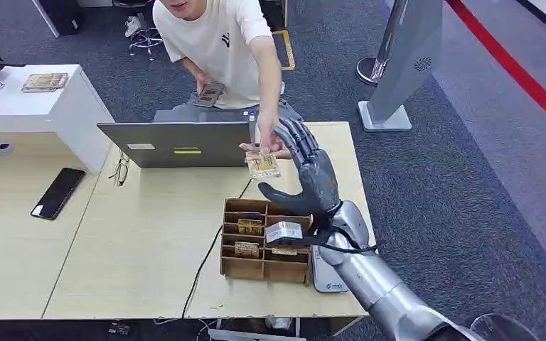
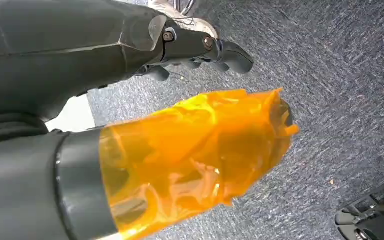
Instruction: Pass the card to the sensor for recognition and then transmit it.
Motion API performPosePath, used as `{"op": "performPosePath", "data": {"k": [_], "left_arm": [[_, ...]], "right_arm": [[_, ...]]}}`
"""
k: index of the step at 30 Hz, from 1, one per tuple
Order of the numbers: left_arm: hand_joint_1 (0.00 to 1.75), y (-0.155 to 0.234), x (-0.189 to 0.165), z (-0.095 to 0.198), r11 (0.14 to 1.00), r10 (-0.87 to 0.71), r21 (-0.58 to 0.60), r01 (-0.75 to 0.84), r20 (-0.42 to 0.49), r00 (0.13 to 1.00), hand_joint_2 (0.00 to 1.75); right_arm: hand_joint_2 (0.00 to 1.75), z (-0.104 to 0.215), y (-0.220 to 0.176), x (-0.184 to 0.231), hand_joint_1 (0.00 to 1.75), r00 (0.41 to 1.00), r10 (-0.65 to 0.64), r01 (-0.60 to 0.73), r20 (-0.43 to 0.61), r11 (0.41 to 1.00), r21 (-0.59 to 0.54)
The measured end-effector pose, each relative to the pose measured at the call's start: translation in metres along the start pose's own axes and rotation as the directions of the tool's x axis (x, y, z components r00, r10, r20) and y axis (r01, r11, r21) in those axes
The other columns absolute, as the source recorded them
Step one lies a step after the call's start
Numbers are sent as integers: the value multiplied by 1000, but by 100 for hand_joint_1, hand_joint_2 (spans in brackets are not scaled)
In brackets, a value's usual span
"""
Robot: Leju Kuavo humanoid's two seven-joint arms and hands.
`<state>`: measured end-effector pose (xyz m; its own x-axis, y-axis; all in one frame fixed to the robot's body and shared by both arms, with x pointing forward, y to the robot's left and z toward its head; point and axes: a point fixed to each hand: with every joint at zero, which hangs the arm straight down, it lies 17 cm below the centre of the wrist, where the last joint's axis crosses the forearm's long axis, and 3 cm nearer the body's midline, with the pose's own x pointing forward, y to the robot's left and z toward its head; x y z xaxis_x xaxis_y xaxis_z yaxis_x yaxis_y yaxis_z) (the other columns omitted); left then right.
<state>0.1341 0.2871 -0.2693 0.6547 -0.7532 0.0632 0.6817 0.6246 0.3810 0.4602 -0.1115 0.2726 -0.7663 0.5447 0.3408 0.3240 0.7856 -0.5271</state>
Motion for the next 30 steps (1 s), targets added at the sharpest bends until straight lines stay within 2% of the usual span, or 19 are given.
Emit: {"op": "performPosePath", "data": {"k": [1, 2, 3, 6, 15, 23, 25, 30], "left_arm": [[0, 0, 0, 0, 1000, -1, -1, 1, 0, 1000, 0], [0, 0, 1, 0, 1000, -3, -1, 3, 1, 1000, 0], [0, 0, 1, 0, 1000, -5, -3, 5, 1, 1000, 0], [0, 1, 2, 0, 1000, -10, -5, 10, 2, 1000, 0], [0, 1, 2, 0, 1000, -17, -8, 17, 0, 1000, 0], [0, 1, 2, 0, 1000, -17, -11, 17, -8, 1000, 0], [0, 1, 1, 0, 1000, -17, -11, 17, -9, 1000, 0], [0, 1, 1, 0, 1000, -14, -11, 14, -10, 1000, 0]], "right_arm": [[175, 0, 0, 1, 47, 1000, -1, 1, 1, 1000, -2], [175, -1, 0, 1, 126, 1000, -1, 1, 2, 1000, -3], [175, -1, 0, 1, 136, 1000, -1, 1, 3, 1000, -4], [175, -2, 0, 2, 141, 1000, -2, 2, 5, 1000, -5], [175, -4, -2, 2, 138, 1000, -2, 2, 4, 1000, -13], [175, -4, -4, 2, 141, 1000, 2, -2, 5, 1000, -19], [175, -4, -5, 1, 147, 1000, 3, -3, 3, 1000, -21], [175, -5, -6, 0, 145, 1000, 4, -4, 0, 1000, -24]]}}
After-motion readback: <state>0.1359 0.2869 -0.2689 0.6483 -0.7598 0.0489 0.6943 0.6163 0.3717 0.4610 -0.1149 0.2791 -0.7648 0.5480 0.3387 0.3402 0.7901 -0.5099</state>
